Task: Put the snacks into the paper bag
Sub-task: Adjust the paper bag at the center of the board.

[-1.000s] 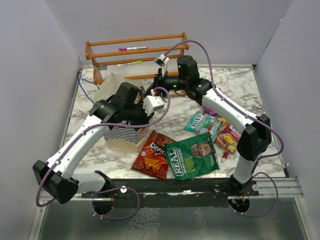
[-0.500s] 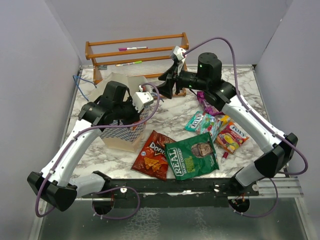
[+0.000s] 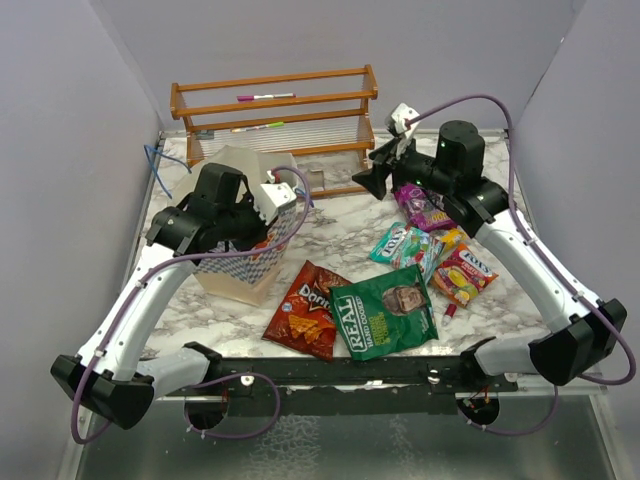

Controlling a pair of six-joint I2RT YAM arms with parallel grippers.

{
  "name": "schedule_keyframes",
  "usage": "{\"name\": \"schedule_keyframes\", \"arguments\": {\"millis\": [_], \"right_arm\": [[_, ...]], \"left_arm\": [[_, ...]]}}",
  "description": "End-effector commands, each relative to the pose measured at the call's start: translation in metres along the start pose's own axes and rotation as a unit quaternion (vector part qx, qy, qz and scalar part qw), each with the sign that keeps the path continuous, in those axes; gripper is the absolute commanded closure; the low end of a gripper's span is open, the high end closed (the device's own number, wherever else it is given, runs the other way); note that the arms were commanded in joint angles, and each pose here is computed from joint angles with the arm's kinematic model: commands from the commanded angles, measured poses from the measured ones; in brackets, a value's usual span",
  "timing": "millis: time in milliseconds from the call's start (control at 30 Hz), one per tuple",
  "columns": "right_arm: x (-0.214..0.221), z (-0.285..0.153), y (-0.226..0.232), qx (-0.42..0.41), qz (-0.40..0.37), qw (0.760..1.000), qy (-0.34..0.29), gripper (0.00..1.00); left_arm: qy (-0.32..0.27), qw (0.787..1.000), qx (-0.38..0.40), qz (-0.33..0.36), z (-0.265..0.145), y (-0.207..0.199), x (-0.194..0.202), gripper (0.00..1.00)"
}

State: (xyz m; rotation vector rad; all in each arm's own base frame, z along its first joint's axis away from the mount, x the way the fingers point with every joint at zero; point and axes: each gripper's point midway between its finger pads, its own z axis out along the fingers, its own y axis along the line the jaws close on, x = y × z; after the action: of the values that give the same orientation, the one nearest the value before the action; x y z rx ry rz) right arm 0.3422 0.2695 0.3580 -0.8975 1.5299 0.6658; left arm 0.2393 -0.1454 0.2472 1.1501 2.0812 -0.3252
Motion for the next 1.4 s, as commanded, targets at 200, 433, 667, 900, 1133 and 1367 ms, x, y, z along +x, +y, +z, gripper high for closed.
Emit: {"name": "schedule_keyframes", "arguments": {"millis": [200,433,667,900,1133,1367], "right_arm": [[0.105,-0.052,-0.059,0.116,-0.02,0.983,0.138,0.37],[0.184,-0.085,-0.062,0.117,0.0,0.964,0.239,0.37],[0.242,-0.116,-0.029,0.054,0.016,0.938,0.343,0.38],[0.281,-0.136,0.0,-0.009,0.045,0.912,0.409,0.38],[0.311,-0.146,0.007,-0.019,0.06,0.889,0.453,0.4],[0.33,-0.141,0.012,-0.041,0.079,0.88,0.466,0.46]], "left_arm": [[-0.025,1.0,0.017,-0.004,-0.013,-0.005,-0.012,0.62],[-0.047,0.998,0.032,-0.005,-0.02,-0.011,-0.024,0.41],[-0.065,0.996,0.055,0.004,-0.023,-0.019,-0.031,0.29],[-0.07,0.995,0.066,0.015,-0.019,-0.024,-0.026,0.25],[-0.068,0.993,0.093,0.022,-0.015,-0.037,-0.014,0.25],[-0.067,0.992,0.103,0.027,-0.014,-0.043,-0.008,0.25]]}}
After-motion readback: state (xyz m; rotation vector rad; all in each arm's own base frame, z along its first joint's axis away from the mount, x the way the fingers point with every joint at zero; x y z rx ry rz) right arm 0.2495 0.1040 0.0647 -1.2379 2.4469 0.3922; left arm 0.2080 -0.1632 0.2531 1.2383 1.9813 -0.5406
